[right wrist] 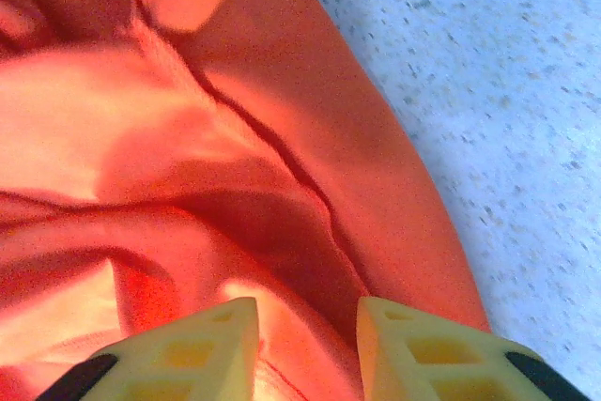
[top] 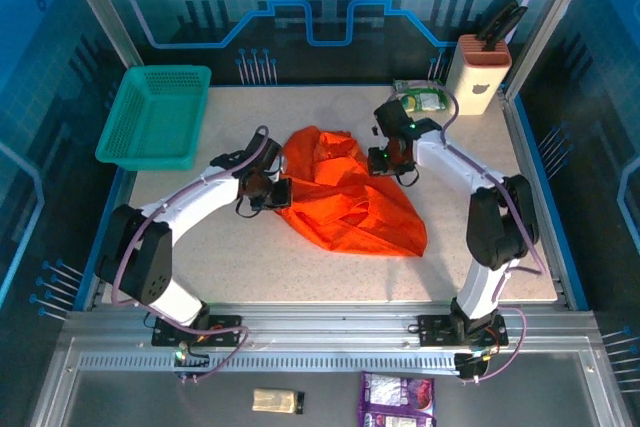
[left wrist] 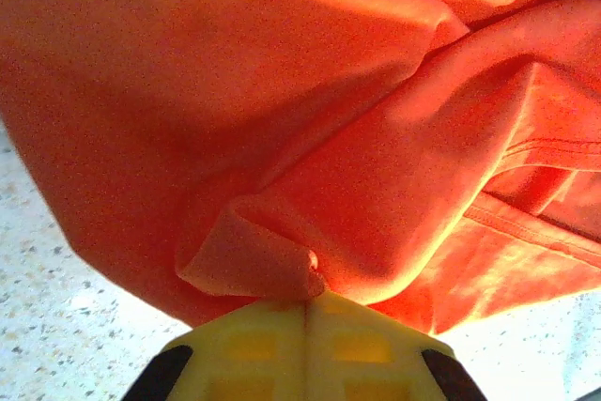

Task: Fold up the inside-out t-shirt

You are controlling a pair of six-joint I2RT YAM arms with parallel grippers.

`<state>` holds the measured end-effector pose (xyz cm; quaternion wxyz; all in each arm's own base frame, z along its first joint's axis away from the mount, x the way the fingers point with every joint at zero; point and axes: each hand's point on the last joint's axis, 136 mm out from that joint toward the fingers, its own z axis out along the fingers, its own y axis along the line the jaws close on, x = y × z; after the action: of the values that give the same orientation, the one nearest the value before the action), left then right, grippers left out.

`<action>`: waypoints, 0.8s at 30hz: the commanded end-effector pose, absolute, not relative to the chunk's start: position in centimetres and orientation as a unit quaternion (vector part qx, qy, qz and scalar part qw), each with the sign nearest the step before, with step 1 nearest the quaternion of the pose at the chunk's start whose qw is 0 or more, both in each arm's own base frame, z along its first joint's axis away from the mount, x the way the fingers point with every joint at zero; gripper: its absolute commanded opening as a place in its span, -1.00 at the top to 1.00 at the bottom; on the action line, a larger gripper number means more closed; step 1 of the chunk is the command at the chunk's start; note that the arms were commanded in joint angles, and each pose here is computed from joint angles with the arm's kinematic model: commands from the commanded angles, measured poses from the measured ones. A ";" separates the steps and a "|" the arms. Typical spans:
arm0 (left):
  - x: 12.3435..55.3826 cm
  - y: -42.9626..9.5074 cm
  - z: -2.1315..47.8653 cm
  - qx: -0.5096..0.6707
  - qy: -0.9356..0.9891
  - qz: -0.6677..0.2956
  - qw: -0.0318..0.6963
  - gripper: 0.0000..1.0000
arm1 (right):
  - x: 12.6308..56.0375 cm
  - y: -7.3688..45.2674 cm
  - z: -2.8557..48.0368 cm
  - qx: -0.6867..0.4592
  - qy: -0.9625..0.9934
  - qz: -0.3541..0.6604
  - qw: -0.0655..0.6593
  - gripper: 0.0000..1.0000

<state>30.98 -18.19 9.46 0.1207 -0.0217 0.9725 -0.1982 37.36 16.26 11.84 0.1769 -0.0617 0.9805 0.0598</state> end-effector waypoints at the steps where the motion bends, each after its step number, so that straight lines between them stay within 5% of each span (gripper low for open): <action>1: 32.1 -19.4 10.9 -0.015 0.964 -0.233 0.130 1.00 | 35.1 17.1 13.8 -0.115 0.969 0.033 0.216 0.19; 9: 32.3 -18.2 10.6 -0.023 0.965 -0.227 0.127 1.00 | 29.8 19.2 8.4 -0.234 0.961 -0.019 0.145 -0.11; 16: 32.2 -17.1 10.8 -0.031 0.965 -0.225 0.130 1.00 | 31.3 18.6 6.3 -0.240 0.957 -0.084 0.142 -0.17; 19: 32.0 -16.7 10.7 -0.034 0.965 -0.222 0.131 1.00 | 33.0 19.5 7.3 -0.237 0.952 -0.082 0.174 0.01; 24: 31.6 -15.8 10.8 -0.038 0.967 -0.213 0.138 1.00 | 34.8 20.6 10.4 -0.233 0.943 -0.069 0.228 0.95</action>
<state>32.28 -16.45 10.11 0.1305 -0.0486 0.9672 -0.2124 32.94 19.54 7.36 0.1704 -0.2372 0.9536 -0.0727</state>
